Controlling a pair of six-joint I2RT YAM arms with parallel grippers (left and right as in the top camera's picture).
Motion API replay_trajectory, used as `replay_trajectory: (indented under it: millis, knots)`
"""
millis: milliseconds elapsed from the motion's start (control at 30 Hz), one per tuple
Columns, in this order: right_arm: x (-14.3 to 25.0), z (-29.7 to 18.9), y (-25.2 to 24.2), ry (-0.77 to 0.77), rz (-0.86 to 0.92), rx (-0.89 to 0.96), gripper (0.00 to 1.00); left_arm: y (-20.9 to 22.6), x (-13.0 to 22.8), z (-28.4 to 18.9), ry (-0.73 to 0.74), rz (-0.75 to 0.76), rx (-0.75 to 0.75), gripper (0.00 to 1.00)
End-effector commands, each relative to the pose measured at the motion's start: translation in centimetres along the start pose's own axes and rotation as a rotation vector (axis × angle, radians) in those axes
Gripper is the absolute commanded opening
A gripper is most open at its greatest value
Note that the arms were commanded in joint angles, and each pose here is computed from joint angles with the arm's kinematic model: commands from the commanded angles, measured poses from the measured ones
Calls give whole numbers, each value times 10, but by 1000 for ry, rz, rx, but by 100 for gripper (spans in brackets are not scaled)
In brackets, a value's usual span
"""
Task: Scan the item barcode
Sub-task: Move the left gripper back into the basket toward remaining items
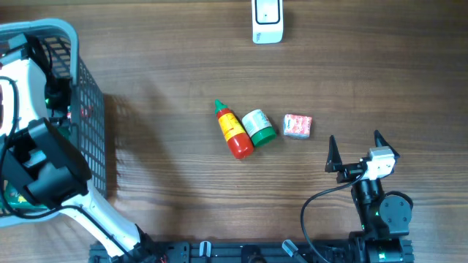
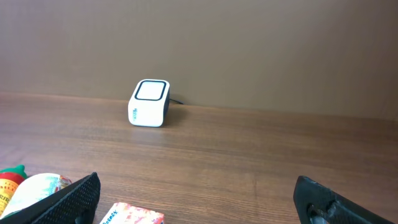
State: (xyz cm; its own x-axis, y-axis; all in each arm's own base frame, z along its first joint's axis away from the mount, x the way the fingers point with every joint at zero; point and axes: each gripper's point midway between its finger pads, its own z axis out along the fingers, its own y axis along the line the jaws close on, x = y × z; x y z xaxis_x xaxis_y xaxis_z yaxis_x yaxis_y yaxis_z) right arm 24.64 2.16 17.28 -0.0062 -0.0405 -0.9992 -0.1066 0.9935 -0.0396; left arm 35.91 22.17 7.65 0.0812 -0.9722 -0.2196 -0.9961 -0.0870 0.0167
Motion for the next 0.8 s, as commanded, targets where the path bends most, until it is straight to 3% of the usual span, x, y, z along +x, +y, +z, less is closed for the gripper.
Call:
replay_trajectory:
  millis: [0, 133, 233, 400, 600, 767]
  knots:
    - [0, 0, 0, -3, -12, -1, 100, 3, 1, 16, 0, -14, -45, 77]
    - [0, 0, 0, -3, -13, -1, 100, 20, 9, 19, 25, -13, -114, 76]
    - [0, 0, 0, -3, -12, -1, 100, 24, 1, 18, -20, -20, -134, 94]
    - [0, 0, 0, -3, -12, -1, 100, 24, 3, 13, 4, -5, -122, 97]
    - [0, 0, 1, -3, -12, -1, 100, 16, -18, -31, -39, 88, -6, 100]
    - [0, 0, 1, -3, -12, -1, 100, 40, -42, -34, -50, 82, -51, 100]
